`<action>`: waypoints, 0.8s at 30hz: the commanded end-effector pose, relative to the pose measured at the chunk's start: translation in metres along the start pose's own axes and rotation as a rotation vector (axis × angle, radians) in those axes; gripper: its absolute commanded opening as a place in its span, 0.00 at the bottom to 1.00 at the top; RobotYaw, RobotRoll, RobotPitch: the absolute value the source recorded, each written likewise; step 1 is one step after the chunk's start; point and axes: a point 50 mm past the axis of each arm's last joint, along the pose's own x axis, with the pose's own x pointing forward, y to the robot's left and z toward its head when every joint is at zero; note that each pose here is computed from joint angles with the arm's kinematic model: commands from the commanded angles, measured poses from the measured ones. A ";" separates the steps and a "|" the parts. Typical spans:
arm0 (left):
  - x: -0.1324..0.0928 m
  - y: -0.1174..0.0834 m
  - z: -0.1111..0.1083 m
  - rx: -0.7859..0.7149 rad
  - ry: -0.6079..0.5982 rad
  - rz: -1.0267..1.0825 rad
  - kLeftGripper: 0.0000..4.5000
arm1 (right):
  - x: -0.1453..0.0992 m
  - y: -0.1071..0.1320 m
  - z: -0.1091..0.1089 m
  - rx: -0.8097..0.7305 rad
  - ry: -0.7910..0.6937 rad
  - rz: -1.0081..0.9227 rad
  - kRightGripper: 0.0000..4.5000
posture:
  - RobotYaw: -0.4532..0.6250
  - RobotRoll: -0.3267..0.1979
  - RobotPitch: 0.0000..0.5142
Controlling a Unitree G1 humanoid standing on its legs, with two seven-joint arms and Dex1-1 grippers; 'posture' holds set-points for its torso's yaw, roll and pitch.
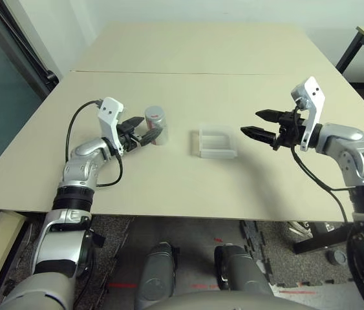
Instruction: Pour the medicine from the bottle into the box.
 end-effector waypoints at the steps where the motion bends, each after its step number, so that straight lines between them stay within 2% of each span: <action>1: 0.009 -0.003 0.000 0.012 0.007 -0.014 1.00 | 0.001 0.003 0.002 -0.007 -0.002 0.001 1.00 | 0.44 0.62 0.19; 21: 0.027 -0.005 -0.019 0.002 0.063 0.008 1.00 | 0.003 0.001 0.009 -0.008 -0.034 -0.021 1.00 | 0.42 0.62 0.18; 24: 0.027 -0.004 -0.022 0.001 0.070 0.015 0.86 | 0.004 0.001 0.010 -0.009 -0.037 -0.022 1.00 | 0.42 0.62 0.18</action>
